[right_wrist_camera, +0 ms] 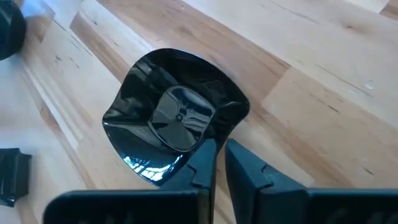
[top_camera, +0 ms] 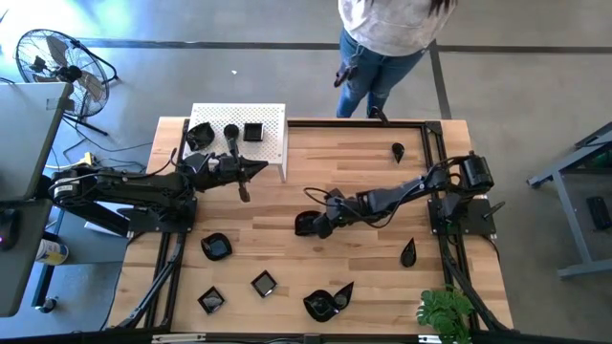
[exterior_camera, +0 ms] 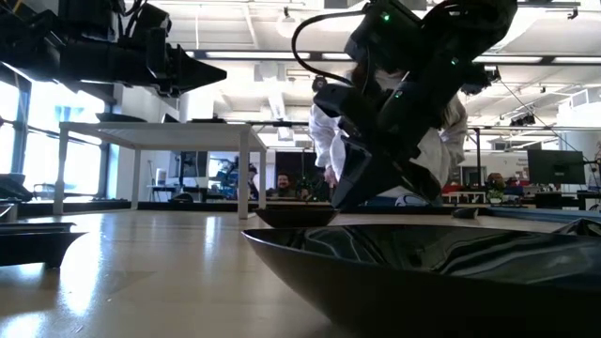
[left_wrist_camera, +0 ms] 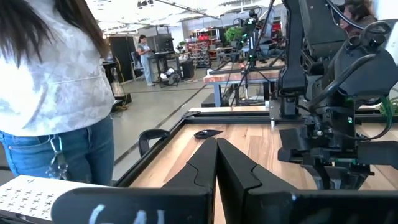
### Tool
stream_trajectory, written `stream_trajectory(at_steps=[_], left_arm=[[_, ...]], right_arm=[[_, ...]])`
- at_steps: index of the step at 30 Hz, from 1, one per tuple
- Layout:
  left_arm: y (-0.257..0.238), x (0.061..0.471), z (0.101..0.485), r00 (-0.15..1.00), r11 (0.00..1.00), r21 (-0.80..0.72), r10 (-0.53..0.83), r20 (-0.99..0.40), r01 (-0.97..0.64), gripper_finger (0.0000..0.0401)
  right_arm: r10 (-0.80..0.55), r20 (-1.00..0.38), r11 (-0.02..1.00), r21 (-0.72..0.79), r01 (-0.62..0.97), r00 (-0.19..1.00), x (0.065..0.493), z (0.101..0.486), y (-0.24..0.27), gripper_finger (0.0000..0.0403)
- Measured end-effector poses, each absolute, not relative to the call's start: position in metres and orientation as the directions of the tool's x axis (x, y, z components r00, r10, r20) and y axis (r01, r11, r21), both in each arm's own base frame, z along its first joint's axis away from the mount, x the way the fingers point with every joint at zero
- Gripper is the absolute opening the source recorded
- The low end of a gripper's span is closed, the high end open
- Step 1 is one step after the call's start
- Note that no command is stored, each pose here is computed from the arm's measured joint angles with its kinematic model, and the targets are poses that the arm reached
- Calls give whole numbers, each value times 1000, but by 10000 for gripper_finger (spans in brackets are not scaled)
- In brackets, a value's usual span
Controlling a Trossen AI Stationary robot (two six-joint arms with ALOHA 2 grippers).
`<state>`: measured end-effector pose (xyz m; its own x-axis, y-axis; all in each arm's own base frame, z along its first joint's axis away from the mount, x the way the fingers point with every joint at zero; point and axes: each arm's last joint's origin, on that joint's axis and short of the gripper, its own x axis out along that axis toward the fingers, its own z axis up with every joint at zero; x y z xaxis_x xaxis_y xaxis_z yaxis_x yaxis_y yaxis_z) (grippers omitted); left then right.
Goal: Pick & Place Mini shaped plates
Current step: Stack the top black leaf shaped plate on top of the stacked black leaf shaped plates on the shelf
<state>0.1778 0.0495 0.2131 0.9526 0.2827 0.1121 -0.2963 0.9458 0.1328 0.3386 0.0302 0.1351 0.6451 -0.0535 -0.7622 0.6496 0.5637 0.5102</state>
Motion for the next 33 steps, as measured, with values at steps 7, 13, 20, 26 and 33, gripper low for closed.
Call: stream_trajectory(at_steps=[7,13,20,26,33], left_arm=[[49,178,213,953,946,131,282,112,-296,3],[49,178,213,954,947,131,279,112,-293,3],[49,178,213,953,947,131,280,112,-293,3],[49,178,213,954,947,131,280,112,-293,3],[49,178,213,953,947,132,280,112,-294,3]], right_arm=[[-35,-754,573,523,632,656,340,136,31,35],[-34,-754,546,536,644,656,340,136,31,81],[-33,-753,555,533,639,657,342,129,31,83],[-8,-731,561,561,609,682,350,119,33,56],[-28,-725,560,559,611,689,351,119,32,14]])
